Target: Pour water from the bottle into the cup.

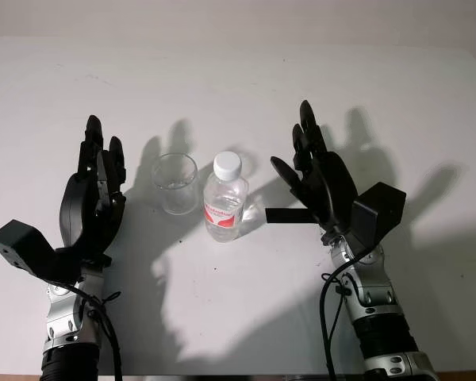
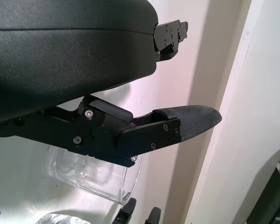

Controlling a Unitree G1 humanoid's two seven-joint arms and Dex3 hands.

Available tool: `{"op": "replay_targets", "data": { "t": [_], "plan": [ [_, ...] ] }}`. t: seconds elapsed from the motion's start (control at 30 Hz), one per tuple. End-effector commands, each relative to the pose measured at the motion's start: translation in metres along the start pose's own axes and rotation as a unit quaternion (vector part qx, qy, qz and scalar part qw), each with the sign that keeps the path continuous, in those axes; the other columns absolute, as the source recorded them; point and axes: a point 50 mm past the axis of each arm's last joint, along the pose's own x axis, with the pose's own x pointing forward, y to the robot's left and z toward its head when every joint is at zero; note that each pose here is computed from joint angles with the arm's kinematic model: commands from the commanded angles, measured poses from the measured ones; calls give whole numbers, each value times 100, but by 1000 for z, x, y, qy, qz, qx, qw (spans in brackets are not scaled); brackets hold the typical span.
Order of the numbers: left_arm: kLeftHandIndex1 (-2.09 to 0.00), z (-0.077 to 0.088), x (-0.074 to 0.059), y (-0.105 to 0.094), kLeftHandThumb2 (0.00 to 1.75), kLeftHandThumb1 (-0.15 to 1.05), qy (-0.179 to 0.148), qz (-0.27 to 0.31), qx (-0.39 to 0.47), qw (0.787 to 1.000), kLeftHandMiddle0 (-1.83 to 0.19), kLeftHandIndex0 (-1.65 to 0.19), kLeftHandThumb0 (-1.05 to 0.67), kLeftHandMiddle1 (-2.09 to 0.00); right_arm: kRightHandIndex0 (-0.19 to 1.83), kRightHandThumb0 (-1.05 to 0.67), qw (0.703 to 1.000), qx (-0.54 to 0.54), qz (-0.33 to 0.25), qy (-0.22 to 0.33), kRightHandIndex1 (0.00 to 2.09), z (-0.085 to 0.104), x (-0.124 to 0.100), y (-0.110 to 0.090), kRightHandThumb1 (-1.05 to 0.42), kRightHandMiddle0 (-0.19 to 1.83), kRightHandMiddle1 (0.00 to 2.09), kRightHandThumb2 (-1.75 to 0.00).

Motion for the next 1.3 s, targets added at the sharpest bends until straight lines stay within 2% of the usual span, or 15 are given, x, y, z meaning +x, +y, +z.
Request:
{"op": "replay_targets", "data": {
  "t": [0.0,0.3,0.47,0.8,0.93,1.03,1.27],
  "plan": [
    [0,-2,-5,0,63,105,1,2,0,1000,19,19,-72,0,-19,-76,1000,-3,6,-13,0,7,2,1,-105,-19,0,-15],
    [0,-2,-1,3,64,105,5,0,4,1000,19,19,-72,0,-19,-82,999,-3,44,8,0,1,6,-4,-105,-19,0,-12],
    [0,-4,-2,2,62,105,1,5,-2,1000,19,19,-72,0,-19,-92,994,-22,106,-9,0,3,-1,-15,-104,-19,0,-9],
    [0,-1,-1,3,61,105,1,5,5,1000,19,19,-73,0,-19,-89,972,-46,232,-15,0,10,-24,-30,-97,-19,0,-4],
    [0,0,0,3,61,105,1,3,10,1000,19,19,-72,0,-19,-86,967,-46,249,-28,0,13,-31,-26,-95,-19,0,-5],
    [0,1,1,3,61,105,1,3,9,1000,19,19,-72,0,-19,-85,965,-48,253,-41,0,10,-35,-16,-97,-19,0,-5],
    [0,1,3,0,62,105,-2,1,13,1000,19,19,-72,0,-19,-84,968,7,249,-17,0,-8,-35,11,-98,-19,0,-5]
  ]
}}
